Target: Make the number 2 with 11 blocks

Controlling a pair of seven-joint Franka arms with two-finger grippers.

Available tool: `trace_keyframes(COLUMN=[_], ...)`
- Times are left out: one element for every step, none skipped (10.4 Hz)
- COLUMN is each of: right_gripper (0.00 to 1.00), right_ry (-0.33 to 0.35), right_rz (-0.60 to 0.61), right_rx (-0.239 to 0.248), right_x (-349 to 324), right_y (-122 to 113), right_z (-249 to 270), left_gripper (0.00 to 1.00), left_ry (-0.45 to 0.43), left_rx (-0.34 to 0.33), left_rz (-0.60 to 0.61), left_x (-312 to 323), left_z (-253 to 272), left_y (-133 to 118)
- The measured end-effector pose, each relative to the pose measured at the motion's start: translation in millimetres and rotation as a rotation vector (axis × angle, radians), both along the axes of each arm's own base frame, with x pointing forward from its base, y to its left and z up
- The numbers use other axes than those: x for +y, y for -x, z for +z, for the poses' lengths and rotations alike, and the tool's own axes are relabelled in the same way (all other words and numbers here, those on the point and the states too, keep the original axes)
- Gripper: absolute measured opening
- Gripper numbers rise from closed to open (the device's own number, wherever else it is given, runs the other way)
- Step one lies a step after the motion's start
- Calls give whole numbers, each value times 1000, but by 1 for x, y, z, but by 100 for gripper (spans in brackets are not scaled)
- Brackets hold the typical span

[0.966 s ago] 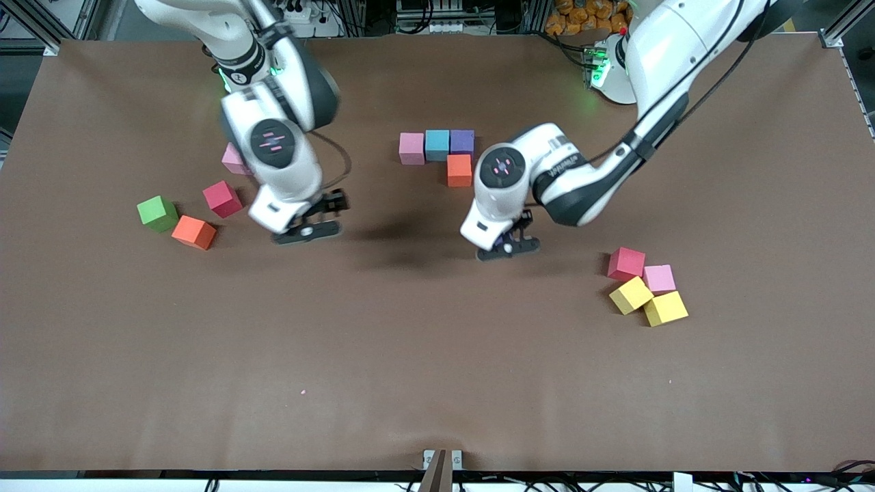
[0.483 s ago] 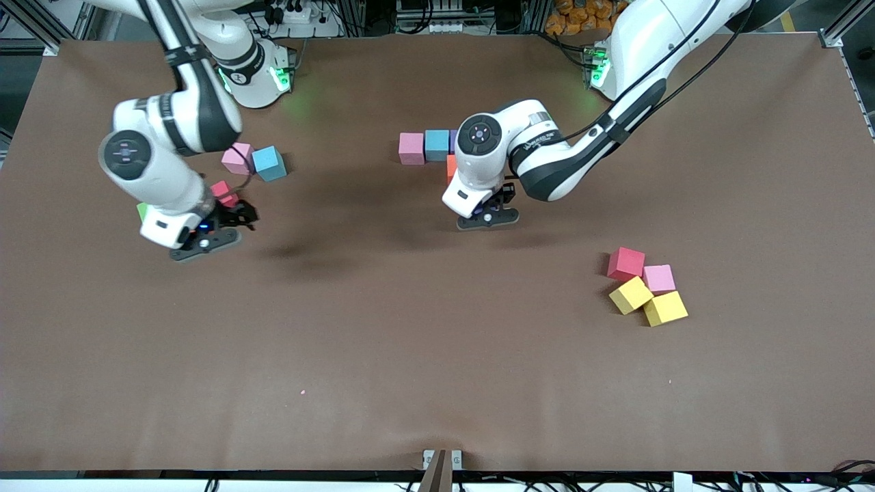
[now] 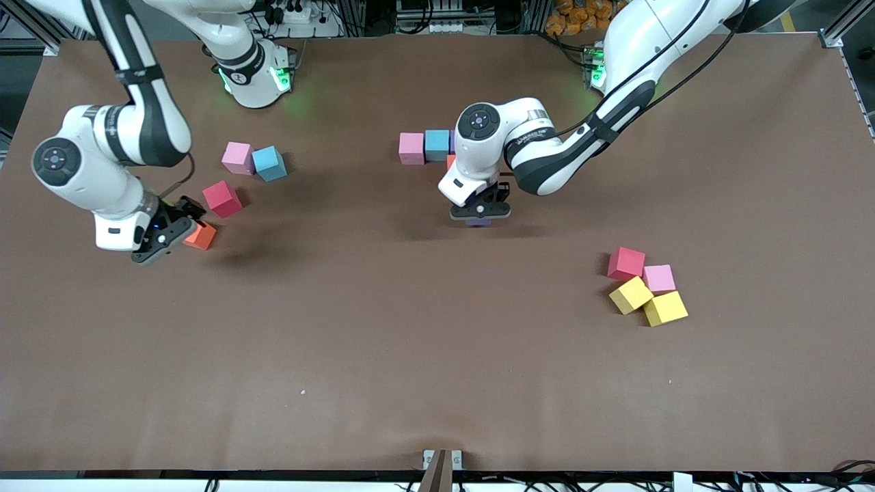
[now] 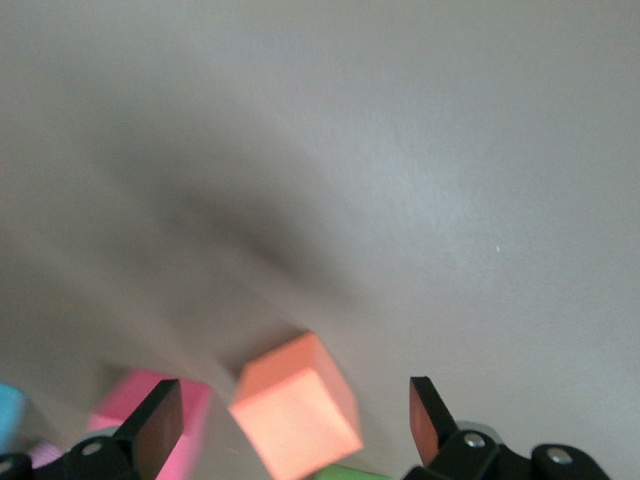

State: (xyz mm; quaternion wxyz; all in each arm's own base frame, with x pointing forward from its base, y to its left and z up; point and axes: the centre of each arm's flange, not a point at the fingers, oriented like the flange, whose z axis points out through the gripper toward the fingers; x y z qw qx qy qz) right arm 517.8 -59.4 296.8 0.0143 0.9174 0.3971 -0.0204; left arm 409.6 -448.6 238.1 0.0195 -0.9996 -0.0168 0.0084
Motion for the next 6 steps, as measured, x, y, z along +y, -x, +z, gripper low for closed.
trace_keyframes(right_gripper=[100,100,100,100,100,100], right_ry=[-5,-12,-20,-24,-31,-40], right_rz=[57,110,159,189,216,246], right_rx=[16,34,38,32,40,54], right_x=[-12,-18,-29,-44,-57,-65], right_y=[5,9,16,24,33,38], right_z=[-13,-28,-48,-67,-83,-92], left_gripper=[55,55,55,55,56,56], left_ry=[6,16,22,31,41,45], left_rx=[-3,-7,-14,-15,-12,-8], left_rz=[13,30,47,64,75,77], left_x=[-2,-6,-10,-14,-19,-22], left_z=[-1,-2,-5,-8,-11,-14], left_y=[3,7,11,16,20,24])
